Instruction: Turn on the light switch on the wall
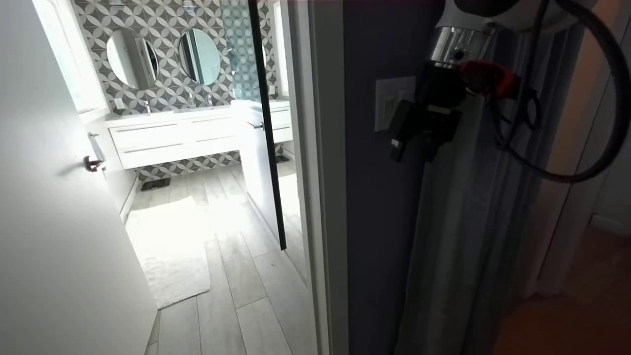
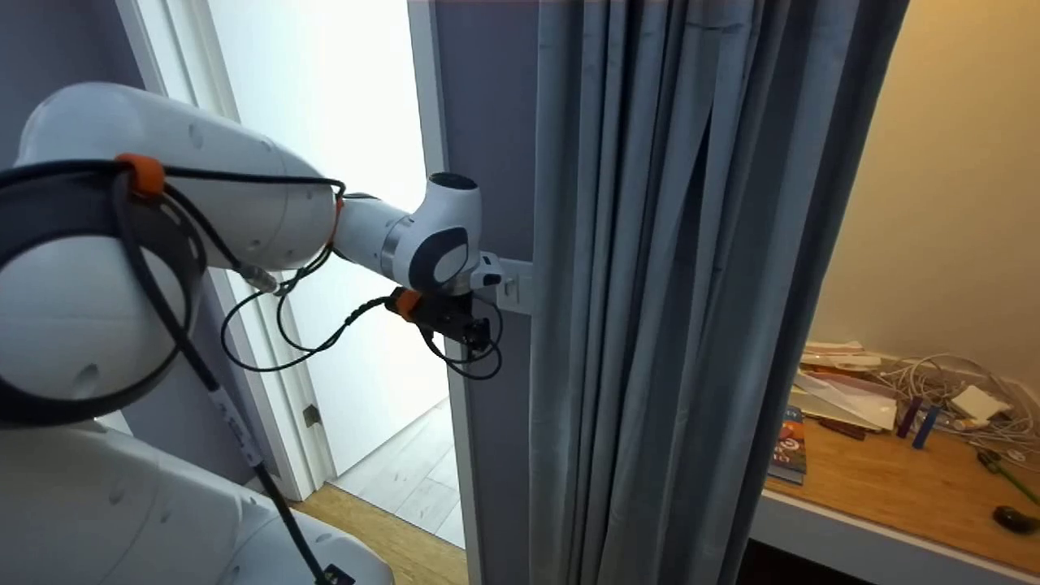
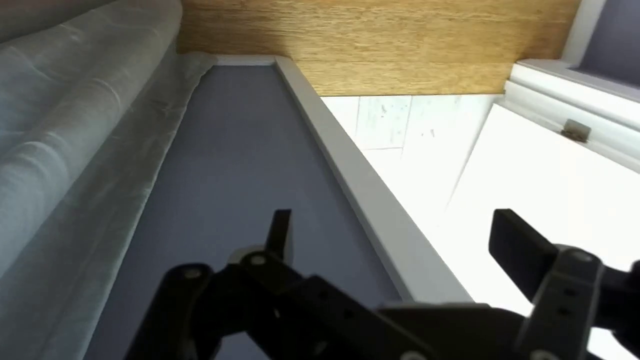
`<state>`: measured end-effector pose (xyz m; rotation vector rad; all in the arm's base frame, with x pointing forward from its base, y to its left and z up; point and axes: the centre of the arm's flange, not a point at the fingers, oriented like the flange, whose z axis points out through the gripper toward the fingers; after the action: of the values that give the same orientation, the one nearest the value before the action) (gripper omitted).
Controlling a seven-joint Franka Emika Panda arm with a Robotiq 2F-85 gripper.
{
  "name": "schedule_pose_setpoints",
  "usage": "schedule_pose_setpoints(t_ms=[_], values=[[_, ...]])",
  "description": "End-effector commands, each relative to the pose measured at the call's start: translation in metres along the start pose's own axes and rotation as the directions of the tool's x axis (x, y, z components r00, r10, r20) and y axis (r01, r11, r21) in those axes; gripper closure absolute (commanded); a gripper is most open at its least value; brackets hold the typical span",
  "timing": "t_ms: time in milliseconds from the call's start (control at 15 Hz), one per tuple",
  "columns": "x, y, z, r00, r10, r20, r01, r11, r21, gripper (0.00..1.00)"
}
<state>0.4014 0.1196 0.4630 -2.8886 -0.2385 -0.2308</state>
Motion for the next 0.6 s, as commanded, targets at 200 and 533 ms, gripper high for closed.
schedule_pose_setpoints(t_ms=[200, 533], values=[[-0.007, 0.039, -0.035, 0.980, 0.194, -0.050, -0.177, 0.954, 0.241, 0.00], [-0.012, 0.069, -0.054, 0.930, 0.334, -0.156, -0.268, 0.903, 0.338, 0.00]])
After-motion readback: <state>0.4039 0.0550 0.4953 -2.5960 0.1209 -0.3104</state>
